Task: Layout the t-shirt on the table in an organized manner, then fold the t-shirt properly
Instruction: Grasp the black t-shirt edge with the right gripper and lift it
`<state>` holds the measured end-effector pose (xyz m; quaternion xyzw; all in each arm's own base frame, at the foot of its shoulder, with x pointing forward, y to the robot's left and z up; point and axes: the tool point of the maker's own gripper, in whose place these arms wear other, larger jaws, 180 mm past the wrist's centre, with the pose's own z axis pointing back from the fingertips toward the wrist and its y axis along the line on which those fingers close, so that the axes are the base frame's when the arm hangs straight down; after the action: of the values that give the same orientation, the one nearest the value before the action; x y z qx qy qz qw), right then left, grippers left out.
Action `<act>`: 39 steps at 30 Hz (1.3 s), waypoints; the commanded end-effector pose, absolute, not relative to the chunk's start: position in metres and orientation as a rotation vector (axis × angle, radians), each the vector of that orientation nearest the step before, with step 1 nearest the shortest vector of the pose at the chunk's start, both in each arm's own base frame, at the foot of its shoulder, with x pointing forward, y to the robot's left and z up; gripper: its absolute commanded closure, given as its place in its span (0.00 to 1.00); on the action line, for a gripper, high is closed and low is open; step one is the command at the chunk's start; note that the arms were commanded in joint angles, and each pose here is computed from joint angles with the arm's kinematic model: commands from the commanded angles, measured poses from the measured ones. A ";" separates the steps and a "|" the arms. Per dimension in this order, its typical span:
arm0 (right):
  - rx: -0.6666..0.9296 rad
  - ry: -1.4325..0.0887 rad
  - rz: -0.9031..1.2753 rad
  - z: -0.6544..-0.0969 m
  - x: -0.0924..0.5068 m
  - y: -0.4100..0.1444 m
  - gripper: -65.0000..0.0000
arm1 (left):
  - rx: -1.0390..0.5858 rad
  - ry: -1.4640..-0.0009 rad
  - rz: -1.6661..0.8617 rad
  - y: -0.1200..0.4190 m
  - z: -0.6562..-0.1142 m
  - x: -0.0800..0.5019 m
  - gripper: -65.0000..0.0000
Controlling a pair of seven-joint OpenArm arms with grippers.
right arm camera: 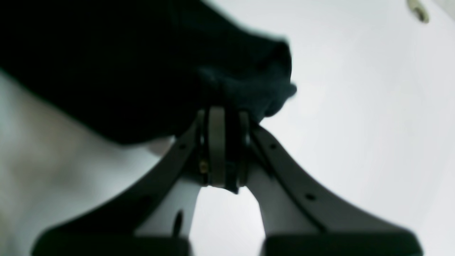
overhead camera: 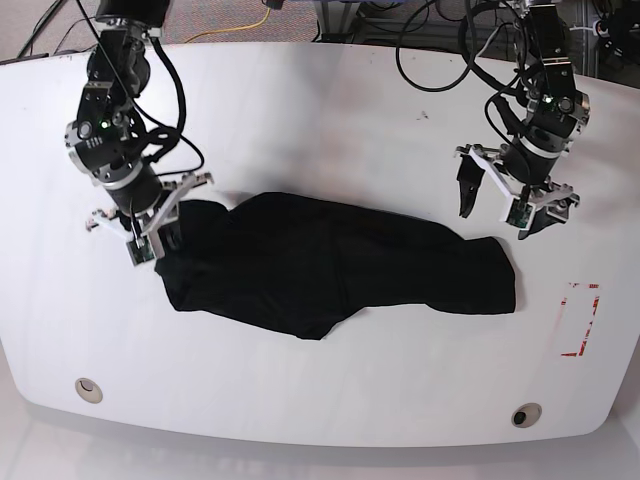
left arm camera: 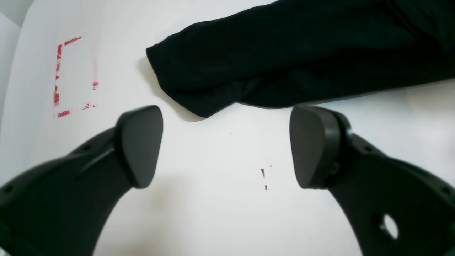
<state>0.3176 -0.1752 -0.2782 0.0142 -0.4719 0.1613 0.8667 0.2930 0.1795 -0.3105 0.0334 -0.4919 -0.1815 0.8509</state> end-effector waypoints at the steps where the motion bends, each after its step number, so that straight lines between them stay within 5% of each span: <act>1: 0.054 -1.059 0.334 -0.262 0.328 -0.166 1.00 | 0.070 -1.077 -0.385 0.179 -0.300 0.298 0.19; 16: 0.286 -1.164 0.185 -0.278 0.374 -0.120 1.00 | 0.052 -1.055 -0.385 0.176 -0.309 0.299 0.19; 39: 0.200 -1.087 0.242 -0.294 0.358 -0.143 1.00 | -0.026 -1.115 -0.374 0.162 -0.293 0.297 0.17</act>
<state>0.3496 -0.1436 -0.3090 0.0964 -0.4915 0.1107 0.8584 0.2925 0.1642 -0.3079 -0.0090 -0.5027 -0.1759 0.8464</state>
